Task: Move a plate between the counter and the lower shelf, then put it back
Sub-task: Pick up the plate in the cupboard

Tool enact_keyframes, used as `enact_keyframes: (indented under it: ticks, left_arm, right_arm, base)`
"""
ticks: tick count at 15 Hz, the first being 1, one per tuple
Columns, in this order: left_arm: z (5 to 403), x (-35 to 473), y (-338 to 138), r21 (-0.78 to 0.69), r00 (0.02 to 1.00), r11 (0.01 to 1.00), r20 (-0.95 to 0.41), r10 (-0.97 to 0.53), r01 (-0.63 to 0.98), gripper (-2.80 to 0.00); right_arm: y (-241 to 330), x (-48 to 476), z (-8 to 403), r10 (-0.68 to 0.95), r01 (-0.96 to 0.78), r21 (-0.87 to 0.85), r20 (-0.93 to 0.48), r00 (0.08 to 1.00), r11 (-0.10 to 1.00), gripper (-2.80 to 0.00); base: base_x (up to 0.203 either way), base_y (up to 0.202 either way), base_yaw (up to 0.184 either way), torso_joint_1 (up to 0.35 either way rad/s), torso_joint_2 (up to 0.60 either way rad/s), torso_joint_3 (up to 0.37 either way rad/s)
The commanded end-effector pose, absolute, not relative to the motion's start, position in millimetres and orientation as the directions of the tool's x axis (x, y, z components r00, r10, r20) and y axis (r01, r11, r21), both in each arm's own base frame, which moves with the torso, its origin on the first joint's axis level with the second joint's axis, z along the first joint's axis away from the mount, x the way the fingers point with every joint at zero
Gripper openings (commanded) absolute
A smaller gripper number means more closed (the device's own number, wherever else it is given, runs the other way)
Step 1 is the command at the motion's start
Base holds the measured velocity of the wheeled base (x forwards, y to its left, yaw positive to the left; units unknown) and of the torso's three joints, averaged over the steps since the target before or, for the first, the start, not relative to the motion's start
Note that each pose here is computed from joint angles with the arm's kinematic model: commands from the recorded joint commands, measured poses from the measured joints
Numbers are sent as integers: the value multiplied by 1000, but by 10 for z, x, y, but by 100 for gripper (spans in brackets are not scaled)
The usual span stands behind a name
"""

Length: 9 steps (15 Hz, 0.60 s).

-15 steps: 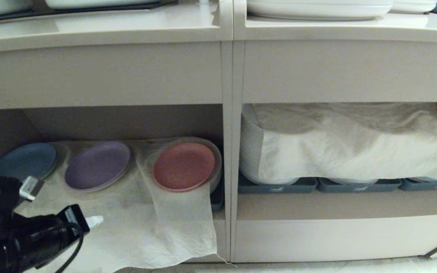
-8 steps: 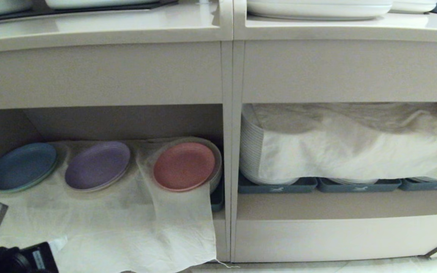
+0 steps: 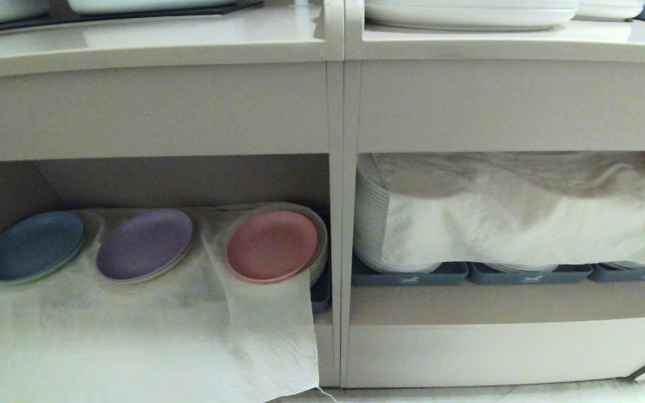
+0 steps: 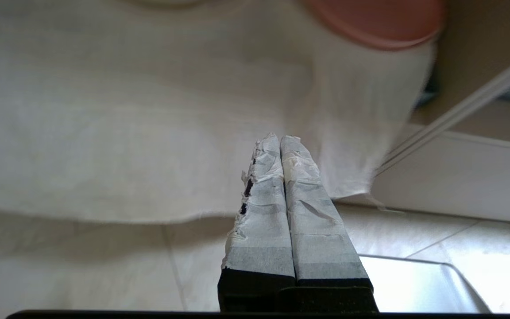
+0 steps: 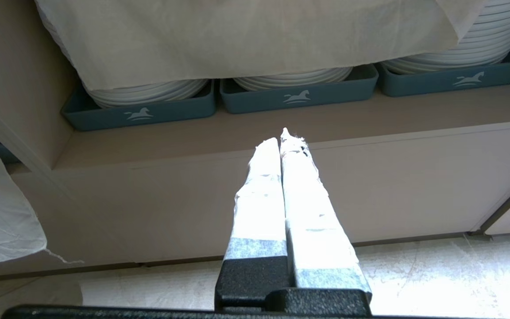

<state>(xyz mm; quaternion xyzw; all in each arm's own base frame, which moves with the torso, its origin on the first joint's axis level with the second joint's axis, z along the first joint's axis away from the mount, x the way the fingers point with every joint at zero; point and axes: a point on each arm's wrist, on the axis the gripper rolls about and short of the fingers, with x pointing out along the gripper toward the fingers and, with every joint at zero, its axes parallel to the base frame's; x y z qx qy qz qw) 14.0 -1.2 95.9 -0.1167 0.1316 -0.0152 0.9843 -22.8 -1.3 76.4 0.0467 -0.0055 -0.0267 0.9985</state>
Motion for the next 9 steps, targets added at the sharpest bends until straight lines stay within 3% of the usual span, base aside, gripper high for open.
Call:
enact_keyframes:
  ticks: [1,6,9]
  left_arm:
    - [911,-28,-24,-214,991,976,-117,-68,42,-280]
    - [872,-214,-25,-106,994,989,48,-100,105,-280]
    - [866,-254,0,-8,998,1000,57,0,1,-280]
  right_arm:
    - [-13,-228,764,-54,53,94,9,999,994,-280]
    - [-13,-228,764,-54,53,94,9,999,994,-280]
    - [-13,-228,764,-54,53,94,9,999,994,-280]
  base:
    - [0,0,0,0,0,0]
    - [0,0,0,0,0,0]
    - [0,0,0,0,0,0]
